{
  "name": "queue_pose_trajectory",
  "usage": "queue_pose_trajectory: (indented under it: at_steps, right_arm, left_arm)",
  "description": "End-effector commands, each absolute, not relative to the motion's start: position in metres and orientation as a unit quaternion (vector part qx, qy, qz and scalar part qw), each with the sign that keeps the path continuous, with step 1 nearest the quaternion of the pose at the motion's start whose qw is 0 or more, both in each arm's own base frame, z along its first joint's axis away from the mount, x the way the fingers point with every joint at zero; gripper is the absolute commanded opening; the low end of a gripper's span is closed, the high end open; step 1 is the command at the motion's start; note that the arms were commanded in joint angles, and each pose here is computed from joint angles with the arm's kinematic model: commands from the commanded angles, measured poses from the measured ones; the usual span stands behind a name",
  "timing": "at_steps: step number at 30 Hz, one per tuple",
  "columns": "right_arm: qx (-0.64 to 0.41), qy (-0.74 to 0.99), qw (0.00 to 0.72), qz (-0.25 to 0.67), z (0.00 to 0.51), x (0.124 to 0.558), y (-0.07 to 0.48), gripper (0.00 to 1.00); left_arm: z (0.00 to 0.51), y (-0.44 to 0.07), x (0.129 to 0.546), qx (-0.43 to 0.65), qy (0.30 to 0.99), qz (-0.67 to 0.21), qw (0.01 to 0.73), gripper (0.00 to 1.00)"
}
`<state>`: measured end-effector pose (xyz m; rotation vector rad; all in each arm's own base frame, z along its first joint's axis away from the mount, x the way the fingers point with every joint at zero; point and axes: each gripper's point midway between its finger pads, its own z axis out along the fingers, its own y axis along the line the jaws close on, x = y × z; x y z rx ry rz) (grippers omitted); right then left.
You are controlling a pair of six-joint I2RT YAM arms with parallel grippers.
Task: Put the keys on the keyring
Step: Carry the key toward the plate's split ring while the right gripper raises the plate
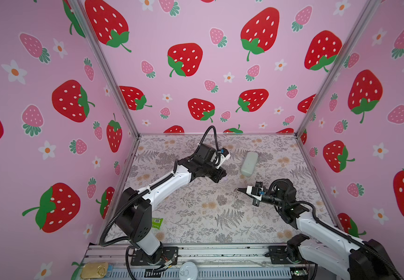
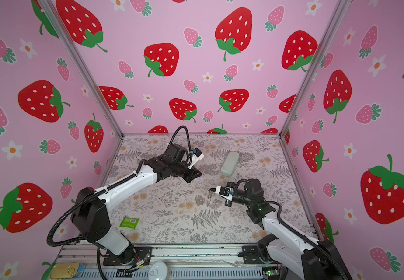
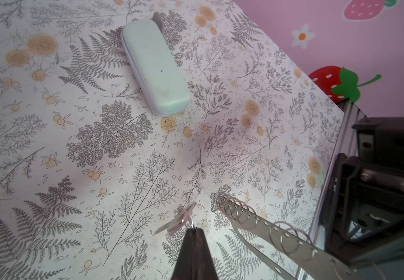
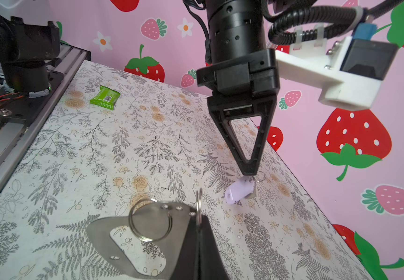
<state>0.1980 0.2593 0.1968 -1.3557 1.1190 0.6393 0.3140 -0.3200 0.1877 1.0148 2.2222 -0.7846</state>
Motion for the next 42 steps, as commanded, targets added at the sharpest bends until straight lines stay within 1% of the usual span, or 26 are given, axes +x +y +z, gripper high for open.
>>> queue_pose_trajectory:
  at_steps: [1,4,8,17,20,26,32,42]
  right_arm:
    - [-0.584,0.459,0.609,0.279,0.215,0.201,0.262,0.0]
    - [-0.584,0.462,0.607,0.277,0.215,0.204,0.262,0.0]
    - [-0.582,0.466,0.606,0.278,0.217,0.208,0.259,0.0]
    - [-0.597,0.472,0.594,0.26,0.213,0.218,0.257,0.0]
    - [-0.612,0.467,0.583,0.259,0.209,0.218,0.259,0.0]
    - [-0.629,0.453,0.581,0.246,0.21,0.221,0.262,0.0]
    - [-0.644,0.429,0.582,0.252,0.212,0.216,0.263,0.0]
    - [-0.653,0.396,0.599,0.241,0.22,0.211,0.264,0.0]
  left_arm:
    - [0.196,-0.325,0.306,0.437,0.789,-0.307,0.304,0.0]
    - [0.2,-0.328,0.297,0.47,0.763,-0.318,0.31,0.0]
    - [0.207,-0.327,0.293,0.501,0.733,-0.313,0.337,0.0]
    - [0.215,-0.321,0.281,0.567,0.674,-0.283,0.381,0.0]
    - [0.215,-0.321,0.276,0.59,0.659,-0.268,0.382,0.0]
    - [0.216,-0.324,0.268,0.631,0.632,-0.23,0.386,0.0]
    - [0.211,-0.321,0.259,0.668,0.607,-0.179,0.391,0.0]
    - [0.207,-0.324,0.247,0.694,0.586,-0.163,0.385,0.0]
